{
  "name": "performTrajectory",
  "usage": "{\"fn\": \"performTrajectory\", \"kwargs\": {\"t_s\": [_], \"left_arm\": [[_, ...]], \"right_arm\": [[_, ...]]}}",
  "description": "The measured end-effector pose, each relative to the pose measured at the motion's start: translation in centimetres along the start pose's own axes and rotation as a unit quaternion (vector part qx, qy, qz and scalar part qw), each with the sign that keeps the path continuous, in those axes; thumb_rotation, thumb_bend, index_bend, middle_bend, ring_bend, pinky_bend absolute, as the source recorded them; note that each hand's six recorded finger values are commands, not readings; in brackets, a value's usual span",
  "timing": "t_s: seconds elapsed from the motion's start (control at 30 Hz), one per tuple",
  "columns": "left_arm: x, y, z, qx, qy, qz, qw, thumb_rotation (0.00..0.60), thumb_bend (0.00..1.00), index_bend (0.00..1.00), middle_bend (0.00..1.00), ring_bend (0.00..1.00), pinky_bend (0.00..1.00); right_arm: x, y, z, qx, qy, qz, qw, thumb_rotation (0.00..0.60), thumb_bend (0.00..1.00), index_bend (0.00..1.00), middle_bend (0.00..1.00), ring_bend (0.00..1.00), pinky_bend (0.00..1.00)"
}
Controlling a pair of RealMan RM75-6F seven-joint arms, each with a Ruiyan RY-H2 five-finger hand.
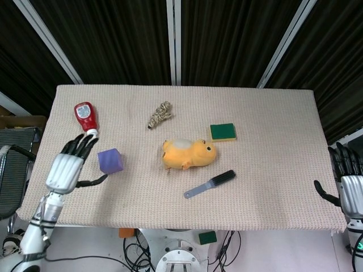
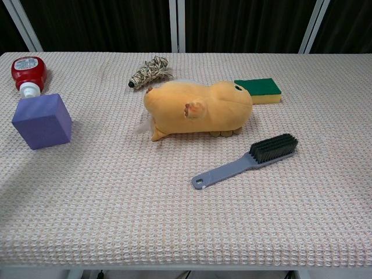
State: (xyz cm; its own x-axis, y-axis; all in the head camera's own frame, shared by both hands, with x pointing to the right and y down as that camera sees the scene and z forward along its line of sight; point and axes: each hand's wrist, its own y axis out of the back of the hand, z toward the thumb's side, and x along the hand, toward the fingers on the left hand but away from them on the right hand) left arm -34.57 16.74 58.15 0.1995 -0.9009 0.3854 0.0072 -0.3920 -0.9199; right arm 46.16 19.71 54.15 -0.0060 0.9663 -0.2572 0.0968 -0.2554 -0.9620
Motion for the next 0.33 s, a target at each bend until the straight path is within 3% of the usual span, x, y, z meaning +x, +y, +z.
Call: {"fn": "performTrajectory", "kwargs": {"t_s": [0.07, 0.2, 0.33], "left_arm": [[-2.7, -0.5, -1.9, 0.019, 0.026, -0.01, 0.9994, 0.214, 0.1, 0.07, 0.04, 0.03, 0.18], [-5.7, 0.0, -4.7, 0.037, 0.063, 0.016, 0.9972, 0.16, 0.09, 0.07, 0.04, 0.02, 0.18], [-7.2, -0.1, -6.1, 0.016, 0.072, 0.026, 0.9969, 0.124, 0.09, 0.06, 0.04, 0.02, 0.17]], "right_arm": [[1.1, -0.7, -0.9, 0.014, -0.03, 0.029, 0.999, 0.6, 0.28, 0.0, 0.0, 0.0, 0.0], [3.3, -1.2, -2.3, 0.058, -0.064, 0.069, 0.9939, 0.6, 0.28, 0.0, 0.0, 0.0, 0.0], [4.1, -1.1, -2.8, 0.064, -0.066, 0.067, 0.9935, 0.6, 0.3, 0.0, 0.0, 0.0, 0.0]]}}
